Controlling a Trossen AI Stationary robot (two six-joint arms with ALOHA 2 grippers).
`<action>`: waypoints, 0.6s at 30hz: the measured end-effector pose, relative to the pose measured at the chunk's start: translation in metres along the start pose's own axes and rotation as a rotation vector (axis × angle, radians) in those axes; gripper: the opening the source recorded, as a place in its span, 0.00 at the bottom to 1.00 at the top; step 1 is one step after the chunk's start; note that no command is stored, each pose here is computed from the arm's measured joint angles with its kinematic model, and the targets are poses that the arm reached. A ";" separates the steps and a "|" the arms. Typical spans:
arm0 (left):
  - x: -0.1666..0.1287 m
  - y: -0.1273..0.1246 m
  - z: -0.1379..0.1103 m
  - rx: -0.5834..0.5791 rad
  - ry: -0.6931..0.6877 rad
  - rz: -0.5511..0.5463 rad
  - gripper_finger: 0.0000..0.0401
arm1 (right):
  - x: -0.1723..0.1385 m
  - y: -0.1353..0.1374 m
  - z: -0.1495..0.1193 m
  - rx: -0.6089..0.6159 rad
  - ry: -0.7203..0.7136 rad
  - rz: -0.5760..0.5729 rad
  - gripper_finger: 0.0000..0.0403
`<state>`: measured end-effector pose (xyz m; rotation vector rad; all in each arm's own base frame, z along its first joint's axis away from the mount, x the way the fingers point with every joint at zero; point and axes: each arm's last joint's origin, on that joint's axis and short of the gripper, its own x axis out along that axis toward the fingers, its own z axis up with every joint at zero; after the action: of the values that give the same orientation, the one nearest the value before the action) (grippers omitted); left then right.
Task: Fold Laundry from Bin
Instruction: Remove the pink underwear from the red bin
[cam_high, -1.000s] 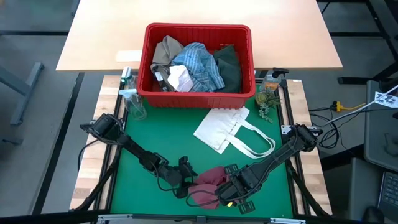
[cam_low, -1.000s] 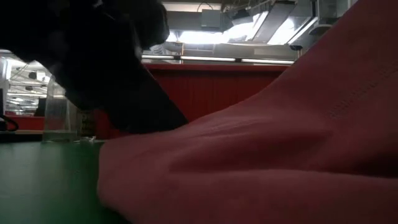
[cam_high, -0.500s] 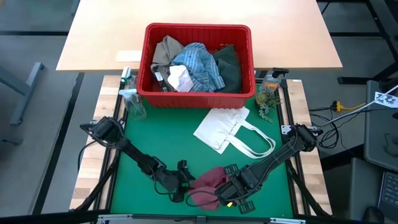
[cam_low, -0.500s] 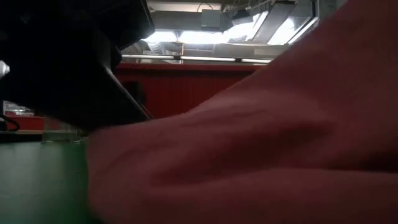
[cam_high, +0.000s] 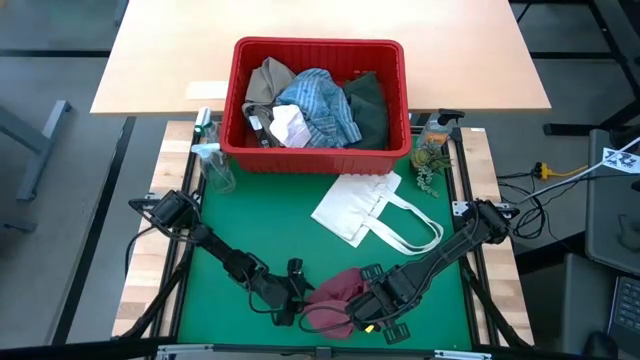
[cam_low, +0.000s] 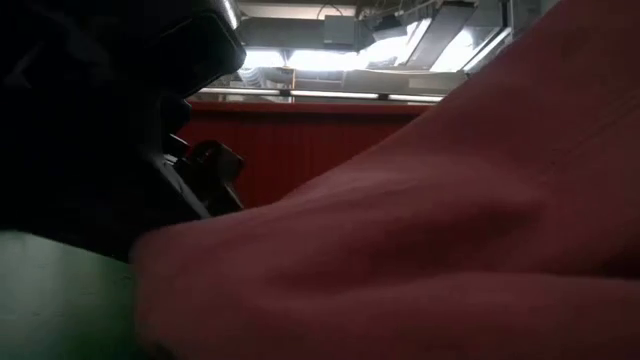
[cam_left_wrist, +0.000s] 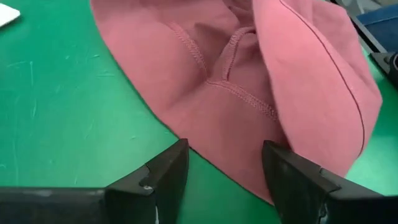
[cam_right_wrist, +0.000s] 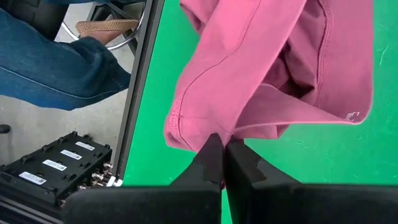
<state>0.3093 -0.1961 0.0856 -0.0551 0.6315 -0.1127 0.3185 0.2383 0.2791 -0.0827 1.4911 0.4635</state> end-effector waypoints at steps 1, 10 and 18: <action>0.000 0.000 0.000 0.004 0.000 0.000 0.48 | 0.000 0.000 0.000 0.000 0.000 0.000 0.00; 0.003 0.011 0.002 -0.015 -0.014 0.092 0.32 | 0.000 0.000 0.000 -0.001 -0.002 0.001 0.00; 0.008 0.026 0.006 -0.065 -0.026 0.174 0.23 | 0.000 0.000 0.000 -0.001 -0.002 0.001 0.00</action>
<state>0.3210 -0.1709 0.0836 -0.0641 0.6116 0.0768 0.3186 0.2385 0.2791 -0.0822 1.4890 0.4645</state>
